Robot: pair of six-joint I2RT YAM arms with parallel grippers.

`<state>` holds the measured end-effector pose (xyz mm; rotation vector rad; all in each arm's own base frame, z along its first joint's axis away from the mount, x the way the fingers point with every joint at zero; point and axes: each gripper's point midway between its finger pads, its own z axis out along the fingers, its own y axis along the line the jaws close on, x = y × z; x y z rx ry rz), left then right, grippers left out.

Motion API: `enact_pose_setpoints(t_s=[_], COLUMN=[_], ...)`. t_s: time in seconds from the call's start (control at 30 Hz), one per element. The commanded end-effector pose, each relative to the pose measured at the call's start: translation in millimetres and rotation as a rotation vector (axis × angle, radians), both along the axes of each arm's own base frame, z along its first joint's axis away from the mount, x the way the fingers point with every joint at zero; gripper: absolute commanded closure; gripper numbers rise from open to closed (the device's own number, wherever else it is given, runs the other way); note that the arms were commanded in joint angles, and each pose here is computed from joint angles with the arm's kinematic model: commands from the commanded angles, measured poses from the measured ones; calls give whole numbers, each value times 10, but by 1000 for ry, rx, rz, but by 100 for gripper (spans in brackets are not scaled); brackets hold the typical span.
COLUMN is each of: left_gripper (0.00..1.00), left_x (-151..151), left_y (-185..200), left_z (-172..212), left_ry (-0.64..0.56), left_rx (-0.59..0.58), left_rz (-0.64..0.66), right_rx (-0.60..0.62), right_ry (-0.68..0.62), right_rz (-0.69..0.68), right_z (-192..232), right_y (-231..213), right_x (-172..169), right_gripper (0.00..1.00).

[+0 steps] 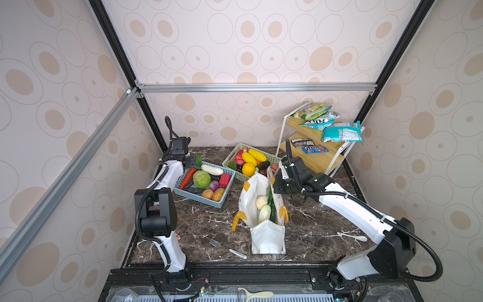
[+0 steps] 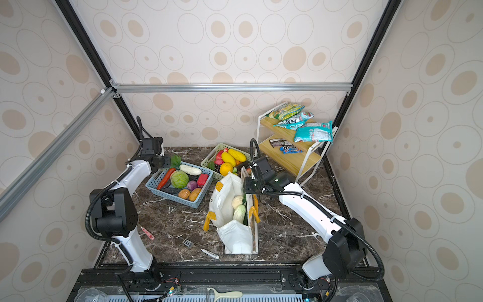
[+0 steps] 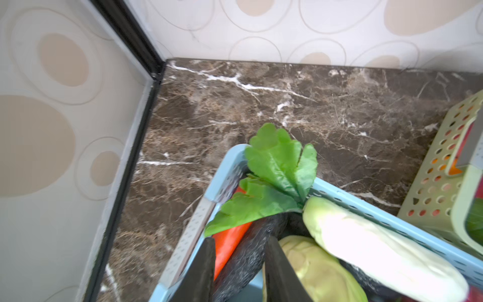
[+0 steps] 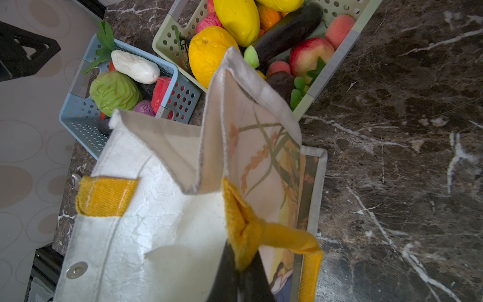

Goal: Place the food into the grocery bag and tie it

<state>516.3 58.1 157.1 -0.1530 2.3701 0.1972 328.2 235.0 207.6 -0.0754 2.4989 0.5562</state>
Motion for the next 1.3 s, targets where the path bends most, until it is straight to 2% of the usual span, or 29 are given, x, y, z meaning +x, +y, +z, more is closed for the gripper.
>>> enact_pose_setpoints(t_s=[0.0,0.2,0.5,0.77,0.9,1.07,1.13,1.27], left_gripper=[68,67,62,65,60,57,57,60], left_x=[8,-25,41,5,-24,-46,-60,-94], left_y=[138,249,204,232,259,208,164,189], left_z=[-276,-485,-727,-984,-1114,-1296,-1369,-1385], left_ry=[83,148,189,242,264,291,307,306], left_rx=[48,106,81,82,77,-8,-76,-187], left_rz=[27,54,33,49,60,46,32,62], right_rx=[7,9,11,10,7,9,14,20], right_ry=[-9,-1,-3,-3,-1,-5,-4,-6], right_rz=[1,-9,-22,-28,-34,-38,-37,-39], right_z=[33,5,-11,-10,-8,14,22,37], right_y=[-6,-8,-18,-28,-47,-52,-48,-41], right_x=[-44,-40,-26,-27,-39,-39,-42,-46], right_gripper=[100,100,100,100,100,100,100,100])
